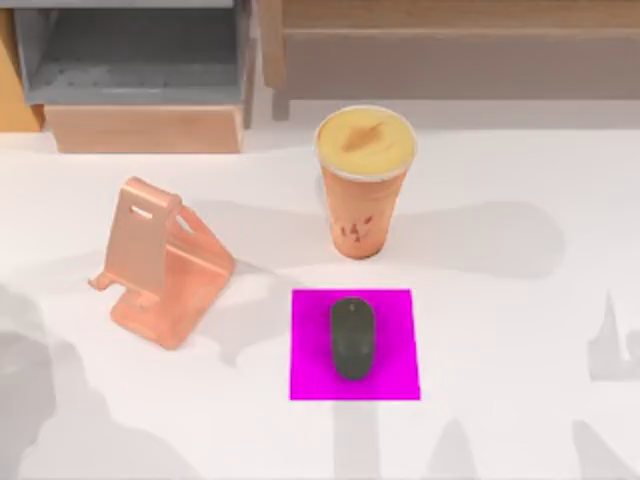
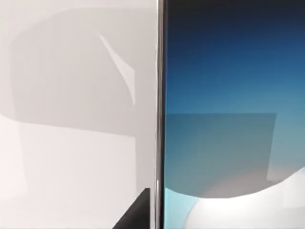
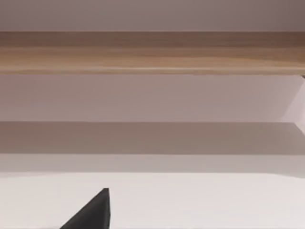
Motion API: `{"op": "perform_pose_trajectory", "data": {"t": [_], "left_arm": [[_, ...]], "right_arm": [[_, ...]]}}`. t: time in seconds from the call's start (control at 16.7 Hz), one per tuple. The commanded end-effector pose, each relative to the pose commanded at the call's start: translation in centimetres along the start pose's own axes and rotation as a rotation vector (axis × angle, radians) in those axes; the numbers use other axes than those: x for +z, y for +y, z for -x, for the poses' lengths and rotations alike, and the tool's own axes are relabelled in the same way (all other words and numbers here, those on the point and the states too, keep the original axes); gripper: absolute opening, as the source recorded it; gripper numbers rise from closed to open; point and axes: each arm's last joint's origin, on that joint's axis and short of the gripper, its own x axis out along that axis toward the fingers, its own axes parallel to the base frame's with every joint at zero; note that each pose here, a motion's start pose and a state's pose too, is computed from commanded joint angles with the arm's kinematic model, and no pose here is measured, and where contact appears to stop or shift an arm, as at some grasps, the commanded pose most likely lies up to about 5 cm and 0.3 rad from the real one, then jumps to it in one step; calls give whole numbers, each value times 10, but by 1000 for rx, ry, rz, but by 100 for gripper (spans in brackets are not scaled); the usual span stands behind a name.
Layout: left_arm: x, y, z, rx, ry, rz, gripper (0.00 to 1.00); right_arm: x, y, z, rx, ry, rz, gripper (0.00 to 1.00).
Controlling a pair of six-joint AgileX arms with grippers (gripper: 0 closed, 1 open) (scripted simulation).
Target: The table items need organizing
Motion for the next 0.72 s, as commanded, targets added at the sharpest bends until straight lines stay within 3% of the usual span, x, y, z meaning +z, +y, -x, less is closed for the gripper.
{"op": "perform_pose_trajectory", "data": {"t": [0.36, 0.72], "left_arm": [[6, -8, 3, 21, -44, -11, 0], [22, -60, 30, 123, -372, -31, 0]], "right_arm": [[0, 0, 0, 0, 0, 0, 100], [0, 0, 0, 0, 0, 0, 100]]}}
